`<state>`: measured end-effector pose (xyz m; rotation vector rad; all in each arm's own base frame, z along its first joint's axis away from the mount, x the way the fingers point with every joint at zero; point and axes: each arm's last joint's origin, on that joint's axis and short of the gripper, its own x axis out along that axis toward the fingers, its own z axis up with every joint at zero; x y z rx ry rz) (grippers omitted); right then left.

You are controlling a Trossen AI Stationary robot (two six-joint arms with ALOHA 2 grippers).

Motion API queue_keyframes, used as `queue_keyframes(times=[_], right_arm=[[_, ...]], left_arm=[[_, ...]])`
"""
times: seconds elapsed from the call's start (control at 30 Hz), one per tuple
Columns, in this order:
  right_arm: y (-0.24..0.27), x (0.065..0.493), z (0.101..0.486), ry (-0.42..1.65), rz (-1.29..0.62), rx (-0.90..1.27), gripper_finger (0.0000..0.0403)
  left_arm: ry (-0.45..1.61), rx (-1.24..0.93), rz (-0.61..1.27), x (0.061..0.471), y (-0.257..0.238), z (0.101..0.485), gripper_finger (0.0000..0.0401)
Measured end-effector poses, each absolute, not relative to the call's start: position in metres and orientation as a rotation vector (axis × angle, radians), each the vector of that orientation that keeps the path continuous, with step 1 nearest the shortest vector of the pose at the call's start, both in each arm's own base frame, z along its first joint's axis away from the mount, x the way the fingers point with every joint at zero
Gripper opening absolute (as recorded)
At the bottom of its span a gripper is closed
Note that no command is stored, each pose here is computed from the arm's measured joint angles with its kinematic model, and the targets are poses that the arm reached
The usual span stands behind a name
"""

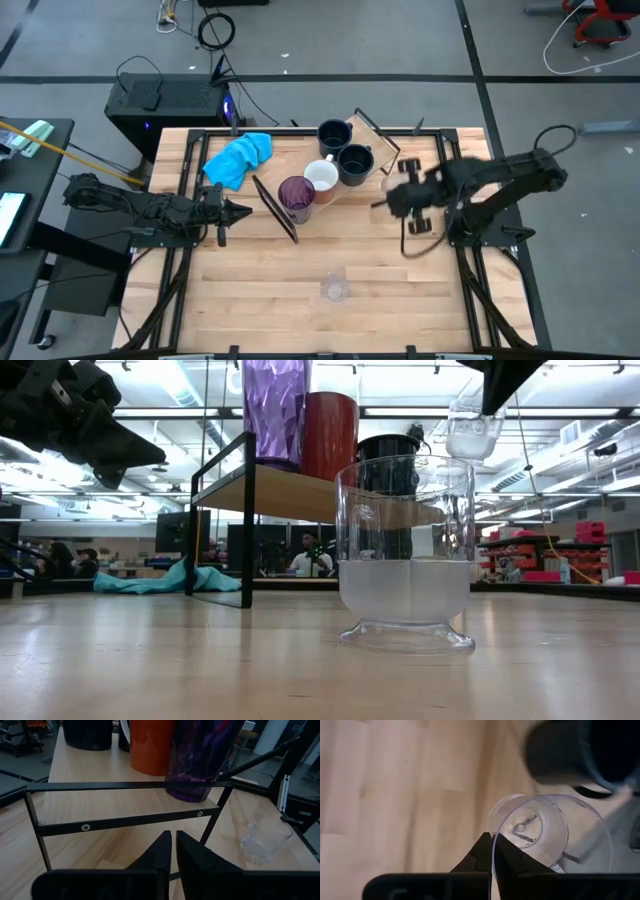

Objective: Stack small to large cups/mugs on shelf
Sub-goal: Put the right transparent mug on the shelf

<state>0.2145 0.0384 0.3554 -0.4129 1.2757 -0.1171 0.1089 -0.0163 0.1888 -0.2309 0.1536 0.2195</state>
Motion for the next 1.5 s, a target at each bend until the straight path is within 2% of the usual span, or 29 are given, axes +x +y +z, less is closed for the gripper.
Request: queue_keyframes(times=[0.47,0.83,1.03,1.5], right_arm=[[-0.045,0.192,0.381,1.217,-0.273,-0.513,0.0014],[-0.104,0.199,0.381,1.150,-0.255,-0.548,0.0013],[-0.129,0.195,0.379,1.186,-0.232,-0.544,0.0014],[-0.140,0.201,0.399,1.045,-0.157,-0.462,0.0015]], left_arm=[[0.154,-0.230,0.220,0.109,-0.016,0.189,0.0032],[0.154,-0.230,0.220,0.109,-0.016,0.189,0.0036],[0.154,-0.231,0.220,0.109,-0.016,0.189,0.0040],[0.154,-0.231,0.219,0.109,-0.016,0.189,0.0030]])
